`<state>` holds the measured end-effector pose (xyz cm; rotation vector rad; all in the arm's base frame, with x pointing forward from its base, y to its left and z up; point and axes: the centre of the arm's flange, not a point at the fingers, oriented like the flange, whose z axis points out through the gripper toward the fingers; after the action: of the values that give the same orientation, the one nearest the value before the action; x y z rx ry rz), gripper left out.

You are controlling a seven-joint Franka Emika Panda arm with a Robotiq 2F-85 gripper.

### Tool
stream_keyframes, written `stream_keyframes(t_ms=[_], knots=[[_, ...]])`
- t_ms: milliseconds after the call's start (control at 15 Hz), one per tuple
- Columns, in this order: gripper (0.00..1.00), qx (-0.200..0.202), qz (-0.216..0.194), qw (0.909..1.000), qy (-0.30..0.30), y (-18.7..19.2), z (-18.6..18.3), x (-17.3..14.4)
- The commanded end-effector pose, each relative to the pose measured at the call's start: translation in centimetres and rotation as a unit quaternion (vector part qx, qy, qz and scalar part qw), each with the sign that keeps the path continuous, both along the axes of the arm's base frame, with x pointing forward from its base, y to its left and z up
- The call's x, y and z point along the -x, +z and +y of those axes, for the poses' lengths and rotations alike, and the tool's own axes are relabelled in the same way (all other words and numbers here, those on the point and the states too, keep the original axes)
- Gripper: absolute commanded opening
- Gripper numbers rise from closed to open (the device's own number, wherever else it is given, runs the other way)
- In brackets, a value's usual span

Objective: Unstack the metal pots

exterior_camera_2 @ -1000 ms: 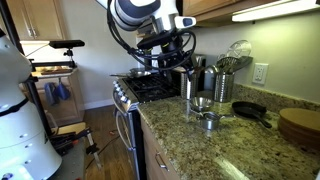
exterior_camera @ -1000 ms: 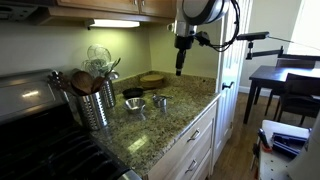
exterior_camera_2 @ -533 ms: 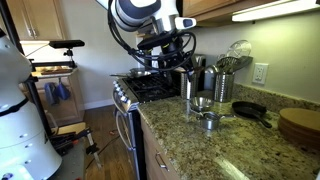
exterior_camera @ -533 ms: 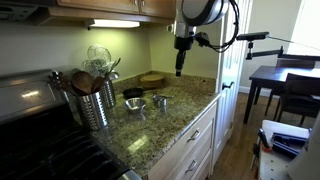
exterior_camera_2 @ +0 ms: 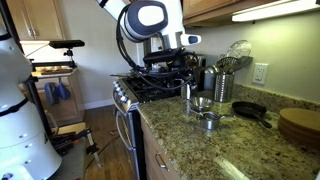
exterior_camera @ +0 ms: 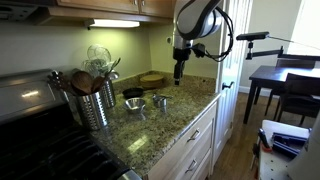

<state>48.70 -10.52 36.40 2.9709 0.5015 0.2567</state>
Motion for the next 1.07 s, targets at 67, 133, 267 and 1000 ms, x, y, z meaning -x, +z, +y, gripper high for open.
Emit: stream_keyframes(t_ms=[67, 133, 267, 1000], knots=[[1.00, 0.001, -0.015, 0.9998, -0.009, -2.8, -1.0, -2.9], [1.00, 0.000, -0.016, 0.9998, -0.008, -3.3, -1.1, -3.4], [1.00, -0.007, -0.009, 0.9998, -0.013, -4.8, -1.4, -4.5], [1.00, -0.012, 0.016, 0.9984, -0.053, -10.0, -3.9, -8.6]])
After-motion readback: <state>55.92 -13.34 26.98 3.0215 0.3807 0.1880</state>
